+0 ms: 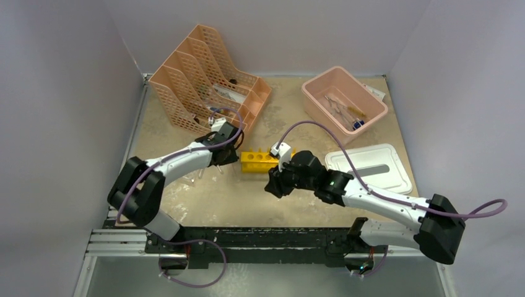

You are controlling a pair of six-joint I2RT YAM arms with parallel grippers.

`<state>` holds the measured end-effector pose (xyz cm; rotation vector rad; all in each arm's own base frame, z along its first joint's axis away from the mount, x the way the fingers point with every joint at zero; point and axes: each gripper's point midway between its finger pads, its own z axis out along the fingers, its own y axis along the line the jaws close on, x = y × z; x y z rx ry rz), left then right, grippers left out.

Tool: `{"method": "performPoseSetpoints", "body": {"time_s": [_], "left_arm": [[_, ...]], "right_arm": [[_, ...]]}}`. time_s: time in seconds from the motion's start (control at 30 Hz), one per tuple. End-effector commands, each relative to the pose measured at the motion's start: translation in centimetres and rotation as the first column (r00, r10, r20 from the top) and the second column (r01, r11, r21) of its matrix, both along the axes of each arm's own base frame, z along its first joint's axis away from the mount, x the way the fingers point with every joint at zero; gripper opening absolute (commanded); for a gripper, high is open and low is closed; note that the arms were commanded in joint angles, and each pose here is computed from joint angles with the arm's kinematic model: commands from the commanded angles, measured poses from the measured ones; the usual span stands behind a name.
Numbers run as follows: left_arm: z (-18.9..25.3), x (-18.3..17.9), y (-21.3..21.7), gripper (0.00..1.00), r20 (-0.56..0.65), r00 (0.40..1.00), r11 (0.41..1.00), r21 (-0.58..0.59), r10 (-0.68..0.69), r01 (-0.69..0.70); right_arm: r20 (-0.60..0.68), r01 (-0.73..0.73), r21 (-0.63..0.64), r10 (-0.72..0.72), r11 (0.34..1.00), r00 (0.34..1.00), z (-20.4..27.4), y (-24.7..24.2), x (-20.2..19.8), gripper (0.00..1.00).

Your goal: Organize the chemistry lab equipment

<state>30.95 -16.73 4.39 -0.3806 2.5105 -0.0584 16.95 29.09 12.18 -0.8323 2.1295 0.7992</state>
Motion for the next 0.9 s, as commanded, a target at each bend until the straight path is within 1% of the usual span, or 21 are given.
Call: {"method": "performPoseSetpoints", "body": {"time_s": [0.0, 0.1, 0.17, 0.23, 0.3, 0.37, 0.43, 0.53, 0.6, 0.73, 0.8, 0.87], "left_arm": [[4.7, 0.0, -1.3, 0.08, 0.11, 0.993, 0.993, -0.109, -0.039, 0.051], [6.6, -0.6, -0.9, 0.05, 0.16, 0.985, 0.989, -0.124, -0.064, 0.084], [7.8, -0.9, -0.9, 0.05, 0.206, 0.973, 0.983, -0.125, -0.108, 0.136], [9.2, -1.1, -1.0, 0.05, 0.254, 0.953, 0.973, -0.118, -0.164, 0.199], [11.4, -1.2, -1.3, 0.05, 0.319, 0.922, 0.957, -0.114, -0.218, 0.266], [13.5, -1.2, -1.8, 0.05, 0.379, 0.886, 0.938, -0.112, -0.265, 0.329], [15.6, -1.3, -2.9, 0.05, 0.439, 0.839, 0.904, -0.119, -0.322, 0.41], [18.4, -1.4, -4.4, 0.04, 0.514, 0.765, 0.853, -0.112, -0.389, 0.509], [19.4, -1.5, -4.8, 0.04, 0.542, 0.728, 0.83, -0.095, -0.42, 0.549], [21.1, -2.0, -5.9, 0.04, 0.59, 0.65, 0.774, -0.067, -0.479, 0.63], [21.4, -2.1, -6.2, 0.04, 0.601, 0.625, 0.757, -0.052, -0.497, 0.652], [21.4, -2.2, -6.6, 0.03, 0.606, 0.608, 0.738, -0.049, -0.514, 0.673]], "right_arm": [[0.02, 0.002, 0.173, -0.006, 0.985, 1.0, 5.7, 2.0, 0.2, 0.45], [-0.008, 0.083, 0.237, -0.084, 0.968, 0.996, 7.6, 2.0, 0.8, 0.47], [-0.043, 0.158, 0.275, -0.152, 0.948, 0.987, 9.1, 1.8, 1.7, 0.5], [-0.097, 0.207, 0.323, -0.185, 0.924, 0.978, 11.6, 2.0, 2.6, 0.52], [-0.152, 0.241, 0.35, -0.199, 0.905, 0.968, 14.2, 2.1, 3.3, 0.53], [-0.163, 0.233, 0.38, -0.183, 0.895, 0.969, 17.1, 2.6, 3.4, 0.54], [-0.164, 0.269, 0.408, -0.22, 0.873, 0.962, 19.7, 2.5, 4.2, 0.56], [-0.185, 0.346, 0.414, -0.294, 0.842, 0.938, 22.2, 1.9, 6.0, 0.62], [-0.186, 0.371, 0.407, -0.323, 0.835, 0.928, 23.0, 1.8, 7.3, 0.64], [-0.203, 0.434, 0.381, -0.384, 0.817, 0.901, 23.3, 1.5, 10.4, 0.65], [-0.21, 0.457, 0.371, -0.407, 0.808, 0.889, 23.0, 1.1, 11.9, 0.65], [-0.2, 0.436, 0.368, -0.388, 0.821, 0.9, 22.6, 1.2, 12.9, 0.65]]}}
